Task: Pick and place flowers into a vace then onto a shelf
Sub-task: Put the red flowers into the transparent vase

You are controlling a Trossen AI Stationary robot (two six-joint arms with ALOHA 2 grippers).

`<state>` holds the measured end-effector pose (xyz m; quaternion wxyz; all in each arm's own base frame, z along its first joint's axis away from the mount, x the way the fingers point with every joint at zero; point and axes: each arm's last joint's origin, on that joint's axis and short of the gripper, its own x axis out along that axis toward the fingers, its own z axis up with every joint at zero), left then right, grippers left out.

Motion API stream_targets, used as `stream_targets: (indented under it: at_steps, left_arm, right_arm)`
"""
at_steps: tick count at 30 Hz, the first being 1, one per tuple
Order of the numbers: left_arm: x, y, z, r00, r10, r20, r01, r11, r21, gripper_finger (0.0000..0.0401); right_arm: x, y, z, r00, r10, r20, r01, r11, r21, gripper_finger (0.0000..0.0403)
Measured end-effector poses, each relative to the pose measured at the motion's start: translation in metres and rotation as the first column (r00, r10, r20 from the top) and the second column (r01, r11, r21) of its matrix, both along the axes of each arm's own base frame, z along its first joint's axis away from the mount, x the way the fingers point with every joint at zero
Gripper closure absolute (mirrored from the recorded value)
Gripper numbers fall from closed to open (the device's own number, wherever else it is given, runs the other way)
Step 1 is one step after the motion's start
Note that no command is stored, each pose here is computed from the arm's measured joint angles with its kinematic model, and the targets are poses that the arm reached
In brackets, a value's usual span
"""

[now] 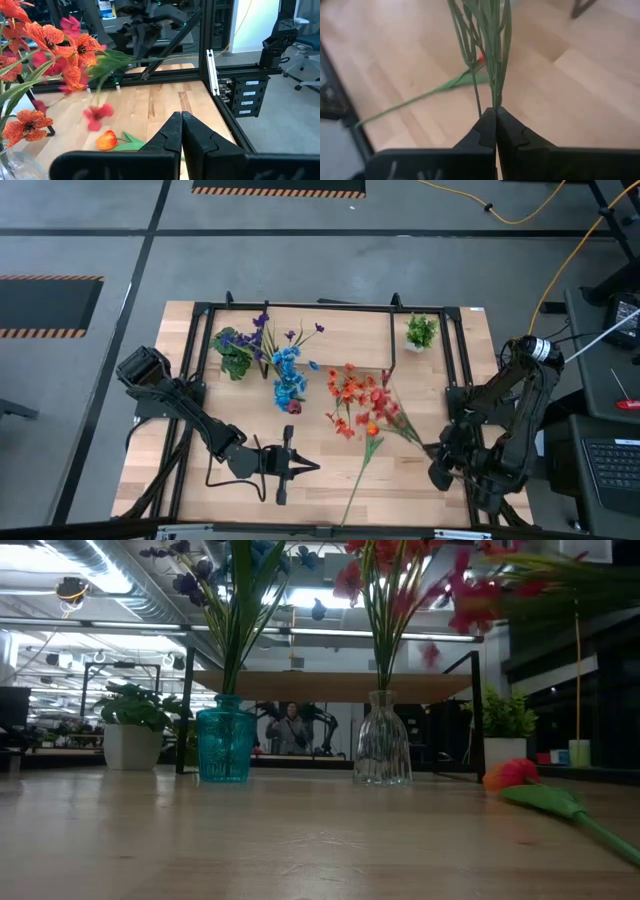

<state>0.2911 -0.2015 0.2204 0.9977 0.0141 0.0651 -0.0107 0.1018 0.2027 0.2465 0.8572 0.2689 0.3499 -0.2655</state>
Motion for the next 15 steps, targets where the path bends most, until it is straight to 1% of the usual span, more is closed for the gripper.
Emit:
stream_targets:
  at_steps: [4, 6, 11, 15]
  left_arm:
    - [0.000, 0.000, 0.000, 1.000, 0.000, 0.000, 0.000, 1.000, 0.000, 0.0397]
    - [0.000, 0.000, 0.000, 1.000, 0.000, 0.000, 0.000, 1.000, 0.000, 0.0396]
    - [0.000, 0.000, 0.000, 1.000, 0.000, 0.000, 0.000, 1.000, 0.000, 0.0399]
    - [0.000, 0.000, 0.000, 1.000, 0.000, 0.000, 0.000, 1.000, 0.000, 0.0398]
  right_arm:
    - [-0.002, 0.007, 0.000, 0.998, 0.053, 0.015, -0.054, 0.998, 0.032, 0.0403]
    - [-0.001, 0.010, 0.001, 0.995, 0.084, 0.046, -0.085, 0.996, 0.026, 0.0403]
    - [-0.001, 0.024, 0.005, 0.959, 0.224, 0.174, -0.221, 0.974, -0.038, 0.0403]
    - [0.000, 0.033, 0.011, 0.905, 0.313, 0.289, -0.280, 0.948, -0.150, 0.0403]
